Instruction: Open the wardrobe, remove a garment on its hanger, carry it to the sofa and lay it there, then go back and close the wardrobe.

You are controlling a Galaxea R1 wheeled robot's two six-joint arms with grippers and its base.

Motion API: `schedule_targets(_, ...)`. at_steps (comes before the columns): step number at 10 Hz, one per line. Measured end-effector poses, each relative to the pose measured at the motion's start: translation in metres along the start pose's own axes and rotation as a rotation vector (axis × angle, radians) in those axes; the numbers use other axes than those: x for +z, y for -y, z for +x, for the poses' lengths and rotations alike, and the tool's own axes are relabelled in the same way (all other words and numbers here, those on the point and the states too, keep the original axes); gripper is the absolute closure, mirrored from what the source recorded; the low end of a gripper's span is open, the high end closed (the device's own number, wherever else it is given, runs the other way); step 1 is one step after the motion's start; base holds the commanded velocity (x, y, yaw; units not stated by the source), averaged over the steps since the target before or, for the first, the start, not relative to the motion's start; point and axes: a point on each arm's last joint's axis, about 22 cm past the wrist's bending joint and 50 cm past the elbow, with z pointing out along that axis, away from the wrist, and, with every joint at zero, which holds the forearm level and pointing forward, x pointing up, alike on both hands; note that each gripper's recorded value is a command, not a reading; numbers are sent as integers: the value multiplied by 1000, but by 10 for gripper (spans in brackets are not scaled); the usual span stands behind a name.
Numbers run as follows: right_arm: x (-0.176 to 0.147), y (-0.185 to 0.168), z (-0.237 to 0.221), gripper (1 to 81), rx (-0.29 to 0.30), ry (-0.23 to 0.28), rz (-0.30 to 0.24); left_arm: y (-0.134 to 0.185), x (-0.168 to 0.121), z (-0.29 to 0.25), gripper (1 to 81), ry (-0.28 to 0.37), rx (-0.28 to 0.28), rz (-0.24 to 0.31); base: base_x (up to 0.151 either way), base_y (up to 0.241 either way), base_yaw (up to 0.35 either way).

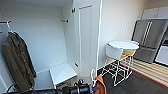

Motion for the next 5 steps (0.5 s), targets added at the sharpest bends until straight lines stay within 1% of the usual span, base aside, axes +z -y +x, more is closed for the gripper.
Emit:
schedule_targets(3,0,-1,0,10,0,-1,-1,-2,0,-1,811,2,3,-4,0,0,-200)
schedule_targets(5,0,2,-1,10,0,3,2,-6,1,-3,811,7,17,-12,0,0,-201)
